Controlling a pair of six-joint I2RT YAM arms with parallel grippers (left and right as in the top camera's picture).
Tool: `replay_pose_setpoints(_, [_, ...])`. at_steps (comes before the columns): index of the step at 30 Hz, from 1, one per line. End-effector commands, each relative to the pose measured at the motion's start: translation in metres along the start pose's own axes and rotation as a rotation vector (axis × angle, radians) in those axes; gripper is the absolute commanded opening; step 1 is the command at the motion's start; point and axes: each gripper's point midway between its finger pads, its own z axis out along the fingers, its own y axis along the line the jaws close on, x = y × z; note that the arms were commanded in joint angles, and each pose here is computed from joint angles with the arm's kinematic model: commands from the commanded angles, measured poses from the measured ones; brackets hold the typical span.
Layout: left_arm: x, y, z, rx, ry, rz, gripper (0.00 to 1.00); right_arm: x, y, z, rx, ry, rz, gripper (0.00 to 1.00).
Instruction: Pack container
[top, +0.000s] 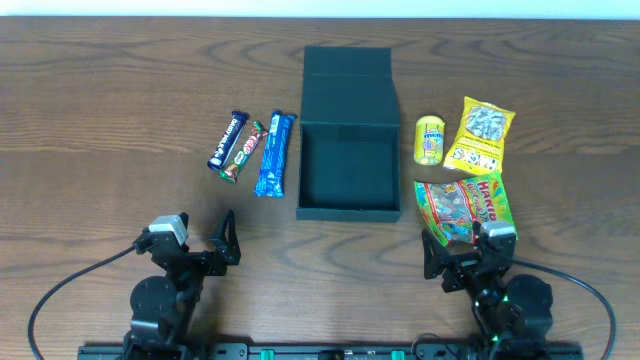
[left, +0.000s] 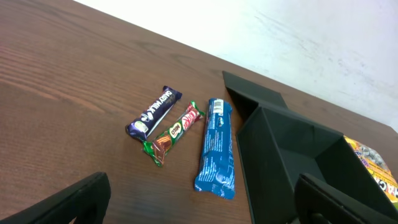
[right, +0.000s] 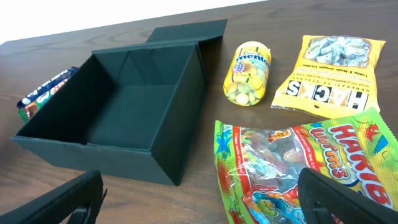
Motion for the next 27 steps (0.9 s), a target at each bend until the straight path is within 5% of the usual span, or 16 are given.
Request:
replay_pose_setpoints(1, [0.010,0.009,0.003,-0.031,0.016,0.012,0.95,0.001,0.001,0.000,-0.007,-0.002,0.014,0.99])
replay_pose_setpoints(11, [0.010,0.009,0.003,-0.031,0.016,0.012,0.95,-0.014,0.000,0.000,0.004,-0.065,-0.007,0.99])
replay_pose_setpoints(20, [0.010,0.009,0.003,-0.031,0.016,0.012,0.95,-0.009,0.033,-0.003,-0.190,-0.029,0.011,0.99])
replay_pose_setpoints(27, [0.010,0.009,0.003,-0.031,0.016,0.012,0.95,-0.014,0.012,0.001,-0.058,0.010,0.118,0.99])
